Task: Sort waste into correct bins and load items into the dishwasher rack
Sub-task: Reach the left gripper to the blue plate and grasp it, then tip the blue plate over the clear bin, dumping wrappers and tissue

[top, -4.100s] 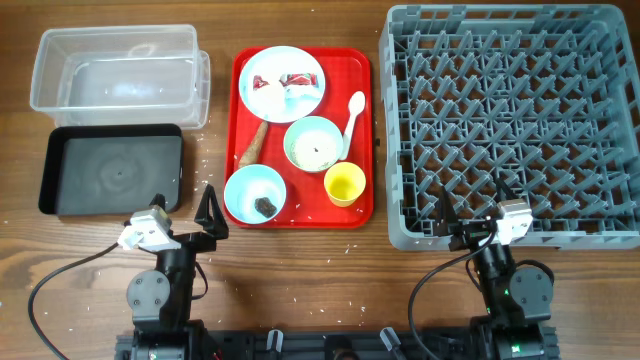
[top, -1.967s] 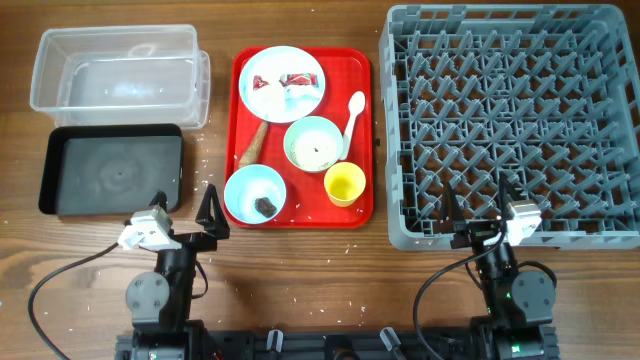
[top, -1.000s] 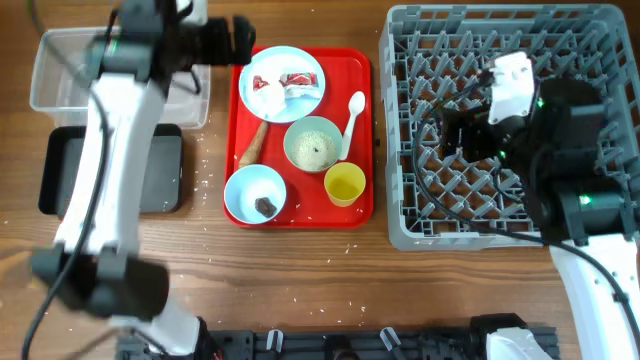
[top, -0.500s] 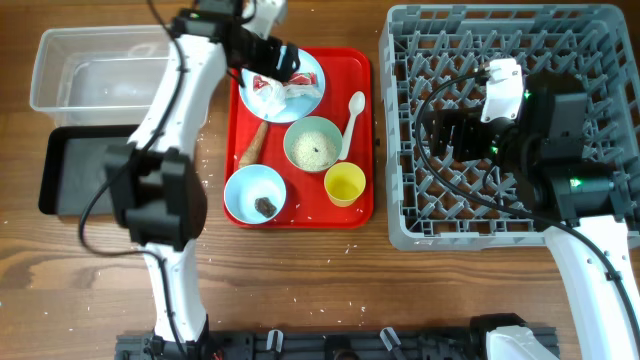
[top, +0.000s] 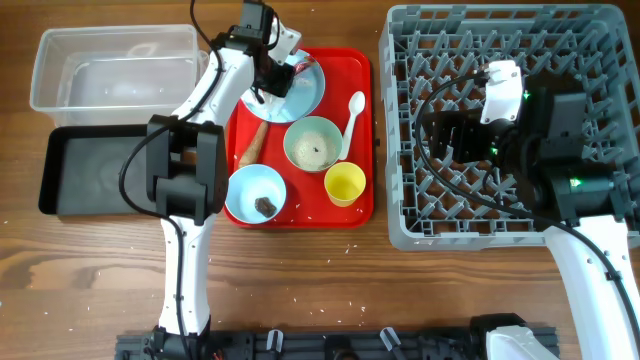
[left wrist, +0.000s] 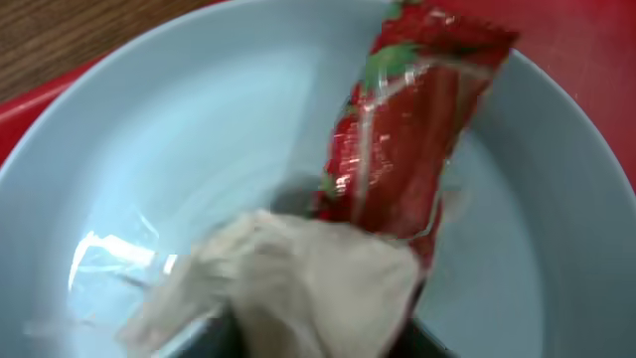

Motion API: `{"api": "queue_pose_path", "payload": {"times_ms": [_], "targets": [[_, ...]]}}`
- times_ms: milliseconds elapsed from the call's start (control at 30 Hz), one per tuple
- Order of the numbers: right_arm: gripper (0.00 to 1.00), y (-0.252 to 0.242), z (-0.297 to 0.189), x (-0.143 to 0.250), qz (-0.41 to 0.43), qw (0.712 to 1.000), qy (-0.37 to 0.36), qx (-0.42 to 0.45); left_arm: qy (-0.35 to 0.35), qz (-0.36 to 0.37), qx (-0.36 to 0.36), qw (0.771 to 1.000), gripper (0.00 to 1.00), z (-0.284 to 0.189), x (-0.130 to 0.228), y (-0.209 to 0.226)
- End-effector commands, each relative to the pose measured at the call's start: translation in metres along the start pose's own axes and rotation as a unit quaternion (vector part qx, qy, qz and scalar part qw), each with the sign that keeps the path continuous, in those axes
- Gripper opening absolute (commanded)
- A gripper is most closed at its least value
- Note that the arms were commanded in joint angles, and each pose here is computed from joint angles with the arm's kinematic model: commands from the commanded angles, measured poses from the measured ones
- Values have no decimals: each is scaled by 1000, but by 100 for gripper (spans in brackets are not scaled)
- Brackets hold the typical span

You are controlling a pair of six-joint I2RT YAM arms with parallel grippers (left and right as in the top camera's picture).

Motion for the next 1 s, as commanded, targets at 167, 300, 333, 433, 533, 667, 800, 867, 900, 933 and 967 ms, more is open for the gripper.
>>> {"api": "queue_pose_path", "payload": {"times_ms": [167, 300, 333, 433, 533, 667, 800, 867, 900, 933, 967], "targets": [[100, 4, -3, -8, 4, 1000, -8, -8, -28, -113, -4, 993, 4, -36, -20, -3], [100, 4, -3, -9, 3, 1000, -10, -8, -125, -170, -22, 977, 4, -138, -58, 12], [100, 4, -3, -10, 3, 1000, -12, -8, -147, -183, -29, 972, 4, -164, -62, 19], [100, 4, -3, -12, 2, 1000, -16, -9, -185, -251, -89, 946, 4, -228, -50, 64], [100, 5, -3, -12, 2, 1000, -17, -9, -174, -338, -154, 912, 4, -250, -9, 128], [100, 5, -3, -13, 1, 1000, -17, -9, -158, -422, -186, 873, 4, -240, 39, 195], [100, 5, -3, -12, 1, 1000, -17, -9, -127, -498, -196, 835, 4, -190, 80, 241], [100, 5, -3, -12, 2, 1000, -17, -9, -112, -560, -194, 797, 4, -164, 99, 252], [100, 5, -3, -12, 2, 1000, -17, -9, -106, -586, -191, 780, 4, -154, 105, 253], [100, 5, -3, -12, 2, 1000, -17, -9, -103, -607, -188, 765, 4, -149, 109, 253], [100, 5, -3, -12, 2, 1000, -17, -9, -102, -623, -185, 753, 4, -143, 111, 253]]}}
Point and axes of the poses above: each gripper's point midway between its finger pads, its own z axis out along the fingers, its own y axis along the line the jaws close on, x = y × z, the point moved 2 cm from there along -z, back along the fingers, and after that the axes turned 3 degrees about z, right-handed, at the moved point
